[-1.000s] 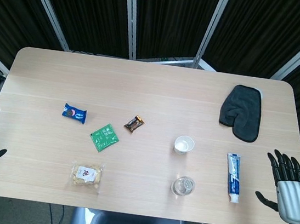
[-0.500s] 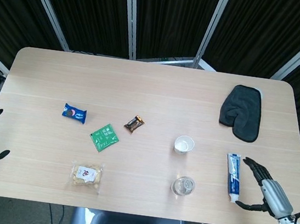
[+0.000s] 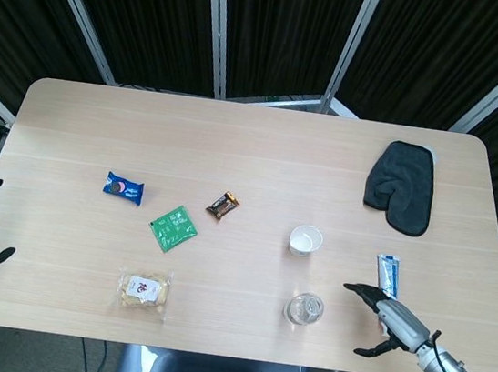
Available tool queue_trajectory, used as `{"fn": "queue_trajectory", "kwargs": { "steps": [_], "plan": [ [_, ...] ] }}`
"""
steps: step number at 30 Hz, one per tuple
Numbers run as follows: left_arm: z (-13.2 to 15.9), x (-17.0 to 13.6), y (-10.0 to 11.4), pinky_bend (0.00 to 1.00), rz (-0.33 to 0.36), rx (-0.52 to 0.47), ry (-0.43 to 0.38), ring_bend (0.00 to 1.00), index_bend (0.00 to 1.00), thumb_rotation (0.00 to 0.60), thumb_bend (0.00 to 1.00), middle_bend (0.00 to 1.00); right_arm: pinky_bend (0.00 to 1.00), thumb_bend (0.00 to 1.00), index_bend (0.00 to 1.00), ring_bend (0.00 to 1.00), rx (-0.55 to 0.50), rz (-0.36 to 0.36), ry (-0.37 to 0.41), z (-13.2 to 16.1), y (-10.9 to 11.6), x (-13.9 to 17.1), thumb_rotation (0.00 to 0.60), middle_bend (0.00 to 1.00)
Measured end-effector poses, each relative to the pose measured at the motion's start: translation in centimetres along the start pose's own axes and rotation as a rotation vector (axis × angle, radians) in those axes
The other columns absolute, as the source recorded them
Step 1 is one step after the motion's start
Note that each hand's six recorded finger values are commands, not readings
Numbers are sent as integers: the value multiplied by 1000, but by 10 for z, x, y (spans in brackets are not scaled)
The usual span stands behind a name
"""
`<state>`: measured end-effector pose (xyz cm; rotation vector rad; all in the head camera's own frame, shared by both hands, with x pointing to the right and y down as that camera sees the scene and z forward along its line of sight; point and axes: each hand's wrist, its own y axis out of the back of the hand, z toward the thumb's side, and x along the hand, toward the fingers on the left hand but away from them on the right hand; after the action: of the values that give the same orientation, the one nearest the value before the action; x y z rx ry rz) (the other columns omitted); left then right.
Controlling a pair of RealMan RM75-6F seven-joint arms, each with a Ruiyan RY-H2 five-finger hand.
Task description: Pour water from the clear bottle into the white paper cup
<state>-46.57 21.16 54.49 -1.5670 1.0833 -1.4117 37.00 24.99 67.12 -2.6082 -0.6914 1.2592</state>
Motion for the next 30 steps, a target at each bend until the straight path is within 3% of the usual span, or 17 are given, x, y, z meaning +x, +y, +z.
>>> {"fn": "queue_trajectory", "kwargs": {
  "steps": [8, 17, 30],
  "plan": [
    [3, 0, -2, 0, -6, 2, -8, 0, 0, 600, 0, 0, 68, 0, 0, 6, 0, 32, 53, 21, -11, -26, 600, 72],
    [7, 0, -7, 0, -24, 13, -25, 0, 0, 600, 0, 0, 68, 0, 0, 5, 23, 19, 89, 40, -23, -57, 600, 75],
    [7, 2, -9, 0, -24, 10, -32, 0, 0, 600, 0, 0, 69, 0, 16, 7, -12, 33, 97, 54, -43, -91, 600, 86]
  ]
}}
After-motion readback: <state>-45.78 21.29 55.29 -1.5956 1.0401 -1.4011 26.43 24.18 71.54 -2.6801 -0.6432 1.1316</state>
